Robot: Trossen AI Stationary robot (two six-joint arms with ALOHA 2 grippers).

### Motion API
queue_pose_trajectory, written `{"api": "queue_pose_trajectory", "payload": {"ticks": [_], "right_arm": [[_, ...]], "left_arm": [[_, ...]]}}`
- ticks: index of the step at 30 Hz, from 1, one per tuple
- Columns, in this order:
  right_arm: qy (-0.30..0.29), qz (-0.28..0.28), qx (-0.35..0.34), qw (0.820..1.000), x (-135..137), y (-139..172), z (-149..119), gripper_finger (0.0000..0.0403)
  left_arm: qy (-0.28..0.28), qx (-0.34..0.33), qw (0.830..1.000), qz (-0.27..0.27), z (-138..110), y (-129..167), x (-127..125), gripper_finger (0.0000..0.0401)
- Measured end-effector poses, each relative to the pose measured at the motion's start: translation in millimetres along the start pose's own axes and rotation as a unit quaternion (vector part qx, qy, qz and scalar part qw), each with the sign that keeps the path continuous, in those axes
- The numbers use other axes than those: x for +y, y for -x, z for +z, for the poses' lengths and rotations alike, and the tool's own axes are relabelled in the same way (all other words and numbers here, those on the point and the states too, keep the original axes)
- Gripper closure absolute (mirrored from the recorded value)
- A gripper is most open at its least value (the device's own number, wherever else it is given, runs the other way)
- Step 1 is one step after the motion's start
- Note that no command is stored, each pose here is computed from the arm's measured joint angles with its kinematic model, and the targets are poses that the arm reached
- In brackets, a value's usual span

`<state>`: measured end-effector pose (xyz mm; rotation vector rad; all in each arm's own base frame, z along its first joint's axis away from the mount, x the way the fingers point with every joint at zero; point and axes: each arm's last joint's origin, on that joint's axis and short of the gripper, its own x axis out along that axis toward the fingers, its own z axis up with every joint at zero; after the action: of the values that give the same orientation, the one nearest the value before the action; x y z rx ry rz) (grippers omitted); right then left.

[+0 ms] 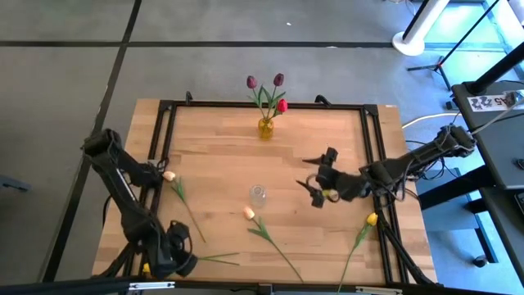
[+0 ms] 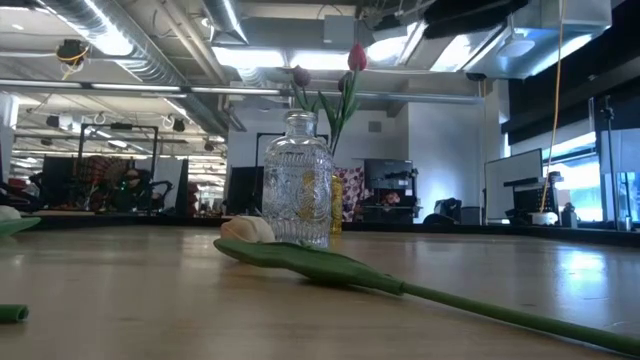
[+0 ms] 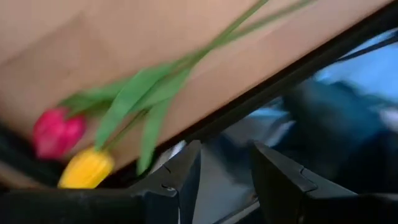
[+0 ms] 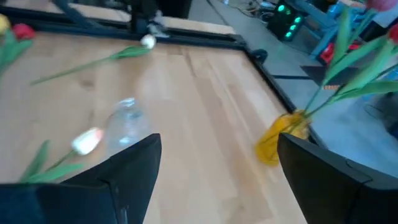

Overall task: Sort flowers into vase by color
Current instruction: Put the red flower into the yellow vase

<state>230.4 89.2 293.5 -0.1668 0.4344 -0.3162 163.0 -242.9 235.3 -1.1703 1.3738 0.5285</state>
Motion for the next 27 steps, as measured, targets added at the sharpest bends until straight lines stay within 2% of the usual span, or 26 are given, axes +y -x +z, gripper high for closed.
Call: {"api": "queue_pose_trajectory", "payload": {"ticks": [4,9,16,19,23,27], "right_arm": [[0.011,0.018,0.007,1.000,16.6,16.3,-7.7,0.0084],[-0.002,0.032,0.020,0.999,27.3,30.1,-16.4,0.0084],[-0.011,0.042,0.032,0.999,31.8,36.9,-21.8,0.0084],[-0.020,0.039,0.034,0.998,31.3,36.6,-22.2,0.0084],[-0.022,0.029,0.029,0.999,30.7,36.5,-21.8,0.0084],[-0.022,0.024,0.027,0.999,30.4,36.4,-21.6,0.0084]], "left_arm": [[-0.020,0.045,0.996,0.068,-7.5,-23.4,3.4,0.0268],[-0.057,0.060,0.992,0.094,-10.9,-44.2,3.3,0.0268],[-0.141,0.118,0.970,0.160,-12.9,-69.3,10.0,0.0268],[-0.161,0.105,0.960,0.203,-8.0,-69.3,17.7,0.0268],[-0.198,0.090,0.955,0.203,-5.8,-66.6,19.0,0.0268],[-0.253,0.082,0.937,0.225,-3.2,-76.3,22.6,0.0268]]}}
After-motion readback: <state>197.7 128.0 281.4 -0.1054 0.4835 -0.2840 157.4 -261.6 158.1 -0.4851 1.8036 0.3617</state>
